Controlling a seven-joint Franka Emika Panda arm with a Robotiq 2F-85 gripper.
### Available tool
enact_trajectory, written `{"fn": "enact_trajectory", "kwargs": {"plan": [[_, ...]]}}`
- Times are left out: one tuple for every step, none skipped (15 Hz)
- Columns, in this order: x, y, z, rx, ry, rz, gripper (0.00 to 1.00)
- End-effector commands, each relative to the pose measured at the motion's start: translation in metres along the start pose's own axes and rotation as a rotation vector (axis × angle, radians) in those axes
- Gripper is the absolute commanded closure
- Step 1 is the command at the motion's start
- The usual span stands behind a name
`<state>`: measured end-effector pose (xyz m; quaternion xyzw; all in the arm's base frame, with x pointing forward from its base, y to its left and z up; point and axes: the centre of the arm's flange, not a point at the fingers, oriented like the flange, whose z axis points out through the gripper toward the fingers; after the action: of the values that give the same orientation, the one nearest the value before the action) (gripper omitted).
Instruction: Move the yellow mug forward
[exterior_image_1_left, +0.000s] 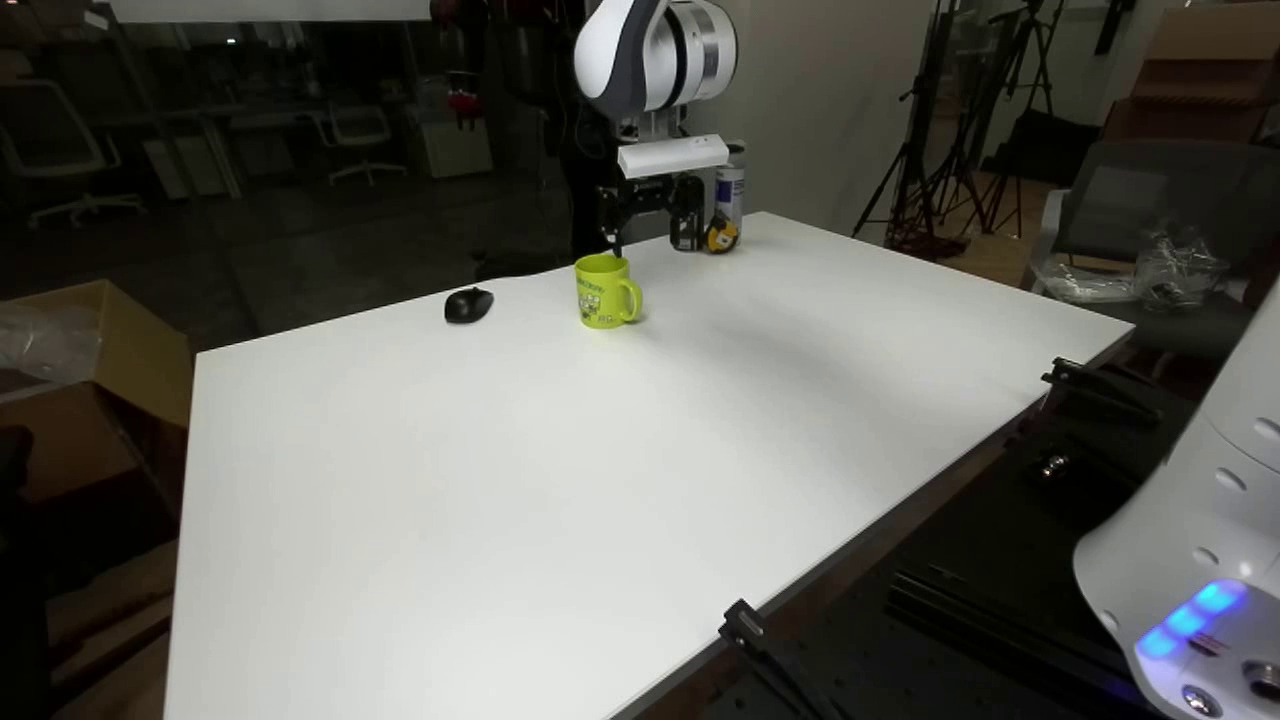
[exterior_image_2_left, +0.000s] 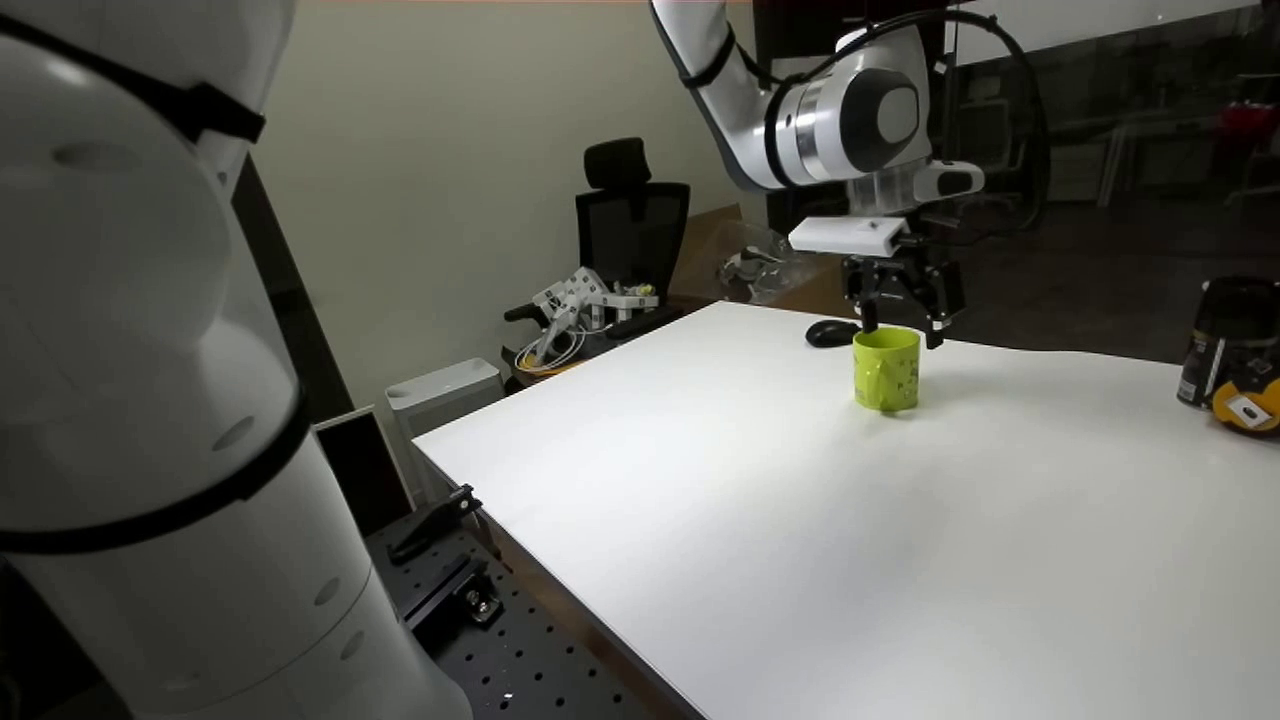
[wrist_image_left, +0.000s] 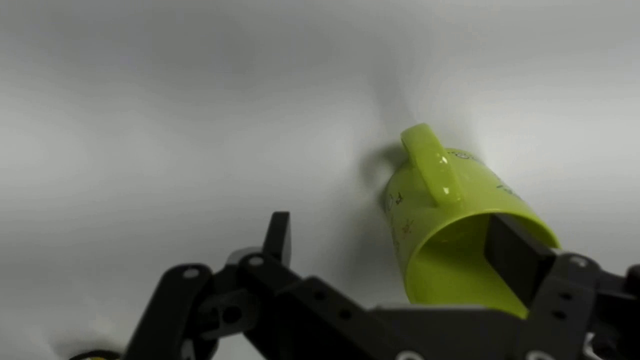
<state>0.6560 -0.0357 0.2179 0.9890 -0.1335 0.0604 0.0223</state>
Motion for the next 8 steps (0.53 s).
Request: {"fn": "enact_trajectory", "kwargs": {"plan": [[0.036,-0.007,0.004,0.018,0.019,-0.020,0.00],[0.045,-0.007,0.004,0.016,0.033,-0.020,0.00],[0.054,-0.007,0.004,0.015,0.044,-0.024,0.00],[0.063,-0.007,0.004,0.012,0.053,-0.025,0.00],[0.069,-0.008,0.005,0.009,0.054,-0.030,0.00],[0.075,-0.009,0.006,0.006,0.053,-0.036,0.00],[0.079,-0.011,0.010,0.005,0.045,-0.044,0.00],[0.082,-0.012,0.013,0.004,0.036,-0.049,0.00]]}}
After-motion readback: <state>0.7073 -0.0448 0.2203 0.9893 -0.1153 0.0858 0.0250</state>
